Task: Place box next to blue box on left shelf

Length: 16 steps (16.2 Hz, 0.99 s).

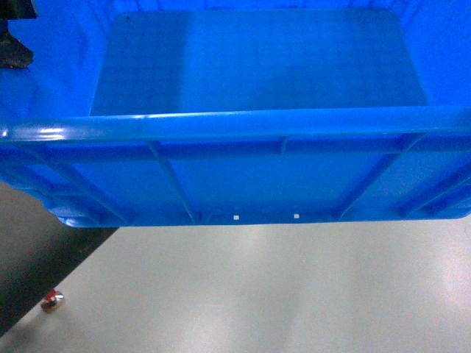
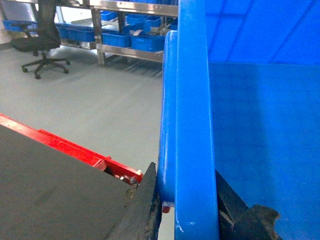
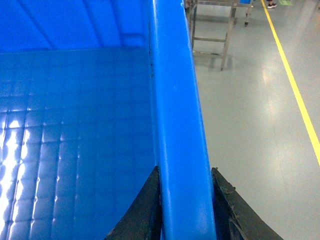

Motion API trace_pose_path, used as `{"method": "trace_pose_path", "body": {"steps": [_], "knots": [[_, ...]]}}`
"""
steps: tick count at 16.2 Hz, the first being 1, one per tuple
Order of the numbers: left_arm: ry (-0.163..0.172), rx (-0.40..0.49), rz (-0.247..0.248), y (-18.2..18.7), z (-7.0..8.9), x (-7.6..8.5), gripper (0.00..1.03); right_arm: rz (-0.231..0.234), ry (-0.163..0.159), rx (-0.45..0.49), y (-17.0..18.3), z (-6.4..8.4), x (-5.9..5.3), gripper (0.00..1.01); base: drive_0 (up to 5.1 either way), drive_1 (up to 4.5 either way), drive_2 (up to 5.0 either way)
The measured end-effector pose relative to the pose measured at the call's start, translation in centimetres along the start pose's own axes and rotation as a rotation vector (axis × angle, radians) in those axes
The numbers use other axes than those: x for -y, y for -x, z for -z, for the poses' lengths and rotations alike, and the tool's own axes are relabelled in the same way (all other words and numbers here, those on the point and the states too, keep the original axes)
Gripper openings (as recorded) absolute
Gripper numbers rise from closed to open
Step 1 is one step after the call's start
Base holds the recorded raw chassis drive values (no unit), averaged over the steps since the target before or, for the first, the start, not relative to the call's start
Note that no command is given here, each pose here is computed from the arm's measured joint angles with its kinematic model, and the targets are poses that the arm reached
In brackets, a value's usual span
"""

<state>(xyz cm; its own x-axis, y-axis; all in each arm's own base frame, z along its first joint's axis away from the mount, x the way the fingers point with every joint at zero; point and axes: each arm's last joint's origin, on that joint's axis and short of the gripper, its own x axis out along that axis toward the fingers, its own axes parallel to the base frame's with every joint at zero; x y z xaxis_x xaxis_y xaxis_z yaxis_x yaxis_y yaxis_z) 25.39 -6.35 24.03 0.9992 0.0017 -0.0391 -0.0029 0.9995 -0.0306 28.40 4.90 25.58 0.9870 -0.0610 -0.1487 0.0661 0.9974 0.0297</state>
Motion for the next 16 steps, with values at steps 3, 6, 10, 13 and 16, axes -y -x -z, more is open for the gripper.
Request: {"method": "trace_pose_path", "body": {"steps": [3,6,10,13,16], "knots": [[0.000,0.000,0.000,0.00,0.00,0.00,0.18,0.000,0.000,0.000,0.00,0.00,0.00,0.21,-1.5,-1.51,-1.5],[0.000,0.000,0.000,0.00,0.00,0.00,0.18,0.000,0.000,0.000,0.00,0.00,0.00,0.21,-1.5,-1.51,-1.5],[-0.001,0.000,0.000,0.00,0.00,0.00,0.18,0.000,0.000,0.000,0.00,0.00,0.00,0.21,-1.5,-1.51,-1.5],[-0.001,0.000,0.000,0.00,0.00,0.00,0.18,0.000,0.000,0.000,0.00,0.00,0.00,0.21,-1.5,-1.51,-1.5],[-0.001,0.000,0.000,0.00,0.00,0.00,0.18,0.000,0.000,0.000,0.00,0.00,0.00,0.21,-1.5,-1.51,-1.5]]}}
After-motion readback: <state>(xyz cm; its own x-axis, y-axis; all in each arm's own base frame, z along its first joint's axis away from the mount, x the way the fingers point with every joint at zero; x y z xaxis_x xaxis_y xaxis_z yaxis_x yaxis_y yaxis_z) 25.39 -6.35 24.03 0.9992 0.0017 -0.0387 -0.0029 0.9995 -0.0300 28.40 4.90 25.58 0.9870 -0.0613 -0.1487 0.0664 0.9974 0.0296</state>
